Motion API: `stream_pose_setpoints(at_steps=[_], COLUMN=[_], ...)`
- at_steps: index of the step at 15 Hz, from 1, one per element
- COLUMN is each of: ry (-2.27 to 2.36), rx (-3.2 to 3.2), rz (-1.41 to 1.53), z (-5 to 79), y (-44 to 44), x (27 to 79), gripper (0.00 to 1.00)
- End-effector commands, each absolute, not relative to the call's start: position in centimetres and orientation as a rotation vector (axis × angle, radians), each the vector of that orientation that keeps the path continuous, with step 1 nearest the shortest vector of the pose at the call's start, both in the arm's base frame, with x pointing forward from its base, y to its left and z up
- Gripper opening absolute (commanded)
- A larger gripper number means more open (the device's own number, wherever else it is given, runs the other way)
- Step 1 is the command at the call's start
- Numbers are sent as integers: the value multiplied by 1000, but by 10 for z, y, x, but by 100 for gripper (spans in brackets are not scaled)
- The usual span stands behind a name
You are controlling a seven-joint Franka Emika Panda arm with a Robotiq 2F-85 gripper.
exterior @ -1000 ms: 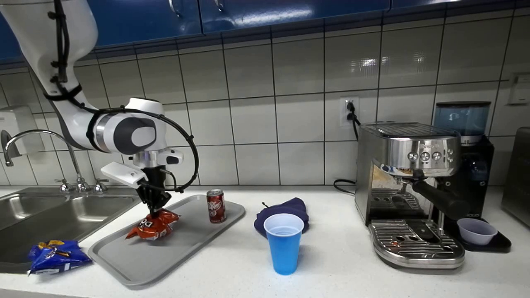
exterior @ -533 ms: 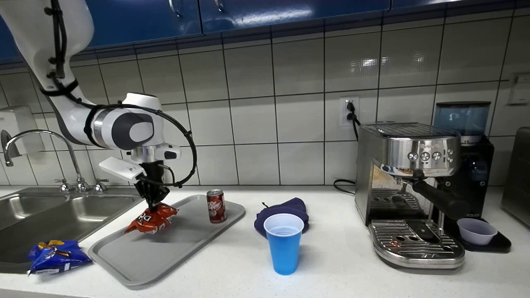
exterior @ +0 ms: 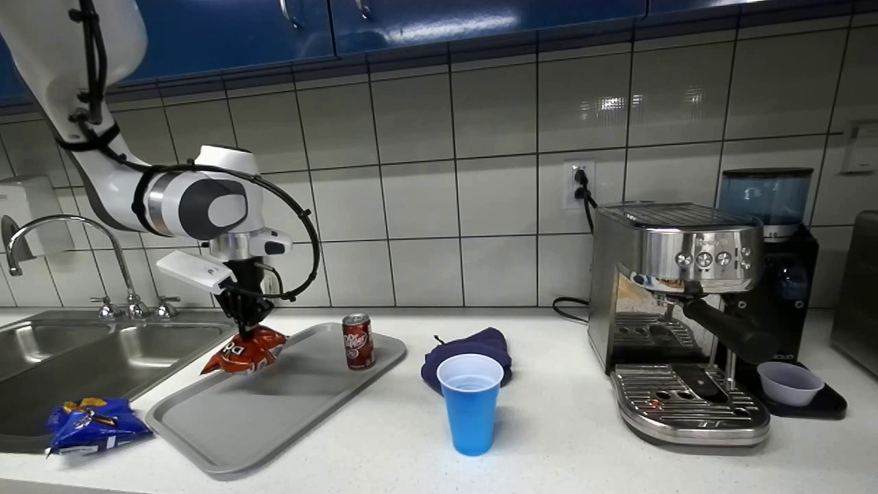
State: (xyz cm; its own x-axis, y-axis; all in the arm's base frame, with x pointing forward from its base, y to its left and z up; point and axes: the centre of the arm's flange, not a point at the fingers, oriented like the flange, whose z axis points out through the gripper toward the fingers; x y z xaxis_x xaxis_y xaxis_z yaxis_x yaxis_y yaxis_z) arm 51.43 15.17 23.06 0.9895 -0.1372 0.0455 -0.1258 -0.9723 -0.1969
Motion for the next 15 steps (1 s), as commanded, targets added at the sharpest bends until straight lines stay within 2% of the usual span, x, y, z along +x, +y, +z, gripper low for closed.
stream_pose_setpoints(at_steps=[1,15], ry=[190,94], rx=[-2925,-2873], rz=[-96,-141], z=[249,267], y=[171,256], x=[522,553], gripper=[0,0])
